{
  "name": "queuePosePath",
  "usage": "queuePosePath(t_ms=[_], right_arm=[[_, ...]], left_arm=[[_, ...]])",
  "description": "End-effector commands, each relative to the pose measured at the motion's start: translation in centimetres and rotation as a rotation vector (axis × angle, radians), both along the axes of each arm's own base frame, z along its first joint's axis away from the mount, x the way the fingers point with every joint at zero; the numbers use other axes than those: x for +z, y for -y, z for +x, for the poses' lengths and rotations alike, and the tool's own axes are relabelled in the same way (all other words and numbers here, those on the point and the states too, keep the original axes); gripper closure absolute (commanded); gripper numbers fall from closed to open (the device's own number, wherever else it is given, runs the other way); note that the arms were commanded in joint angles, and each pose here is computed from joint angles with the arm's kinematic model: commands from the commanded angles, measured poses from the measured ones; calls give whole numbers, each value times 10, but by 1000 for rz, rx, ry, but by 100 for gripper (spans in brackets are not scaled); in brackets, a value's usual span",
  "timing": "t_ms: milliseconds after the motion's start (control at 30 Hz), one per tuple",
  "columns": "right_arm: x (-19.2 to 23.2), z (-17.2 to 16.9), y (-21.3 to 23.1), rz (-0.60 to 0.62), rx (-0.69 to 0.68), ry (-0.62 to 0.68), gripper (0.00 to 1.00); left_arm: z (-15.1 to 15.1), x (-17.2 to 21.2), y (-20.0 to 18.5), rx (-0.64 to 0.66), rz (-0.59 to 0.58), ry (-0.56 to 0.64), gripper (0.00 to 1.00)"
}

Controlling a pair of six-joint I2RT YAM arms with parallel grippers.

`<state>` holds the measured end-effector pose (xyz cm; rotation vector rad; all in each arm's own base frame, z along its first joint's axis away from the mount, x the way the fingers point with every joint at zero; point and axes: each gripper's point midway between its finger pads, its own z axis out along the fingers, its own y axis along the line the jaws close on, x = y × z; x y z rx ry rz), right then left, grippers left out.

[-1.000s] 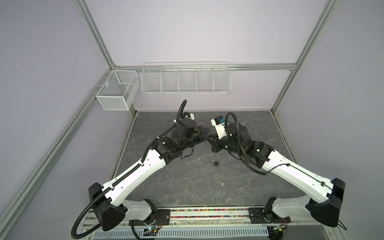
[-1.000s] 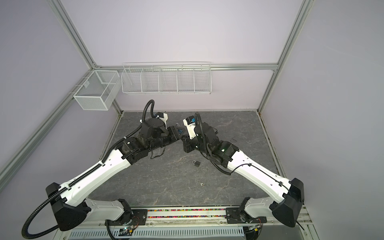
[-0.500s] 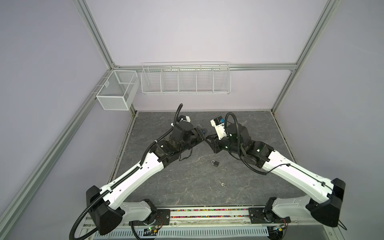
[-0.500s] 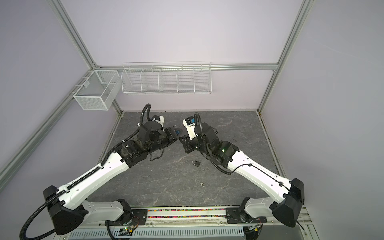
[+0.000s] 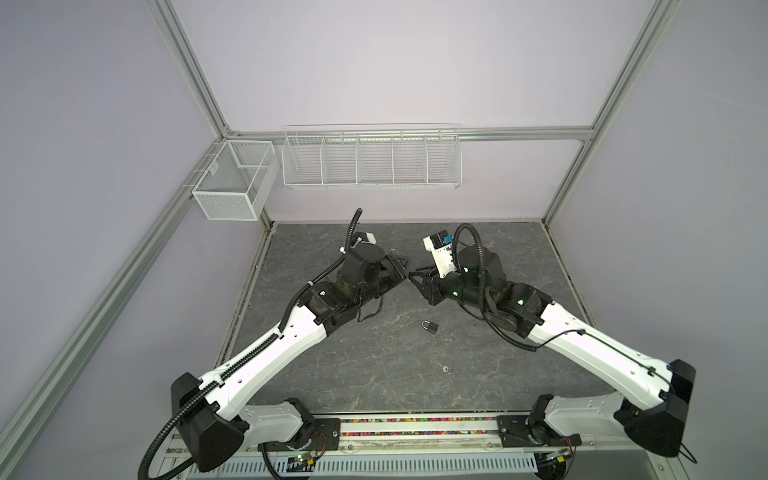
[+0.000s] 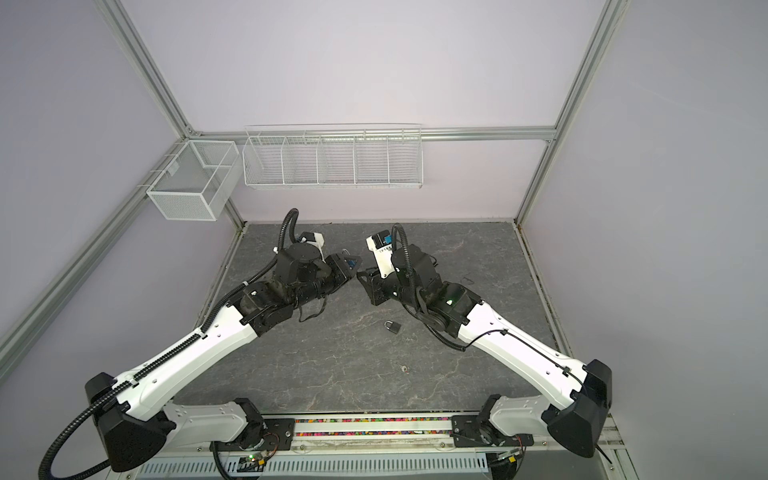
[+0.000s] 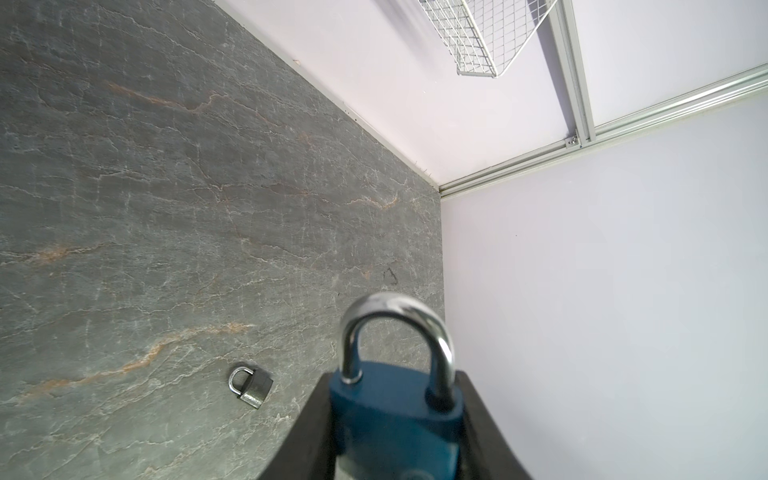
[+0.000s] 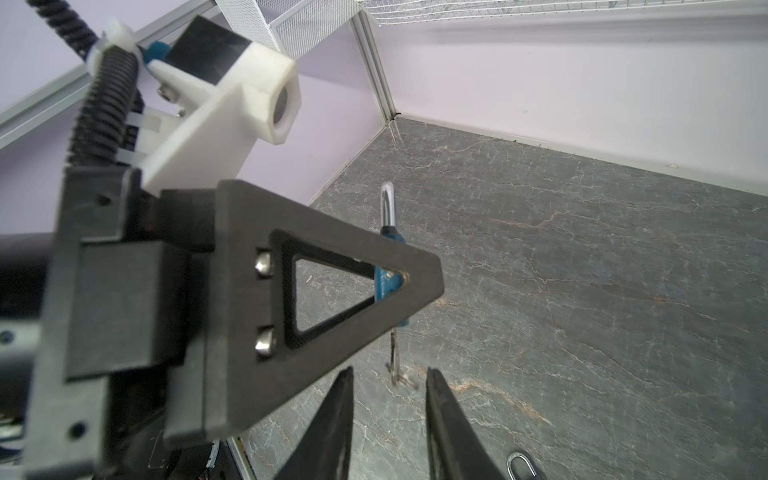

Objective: Unlock with the key
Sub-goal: 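Hold the key in the keyhole with the right gripper while the left grips the padlock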

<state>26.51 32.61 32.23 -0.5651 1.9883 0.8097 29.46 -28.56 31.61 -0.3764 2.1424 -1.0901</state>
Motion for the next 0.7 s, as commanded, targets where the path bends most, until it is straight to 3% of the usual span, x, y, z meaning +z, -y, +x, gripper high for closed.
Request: queuePosePath(t_ms=[0,433,667], right_arm=[[0,1,-6,22,17,13,68],[-3,8,-12,17,18,23,75],[-7,10,-13,14,22,13,84]], left_arm=[[2,22,-4,23,-61,50,81],[0,26,-2,24,-121,29,82],[-2,28,-4,26,-137,32,82]])
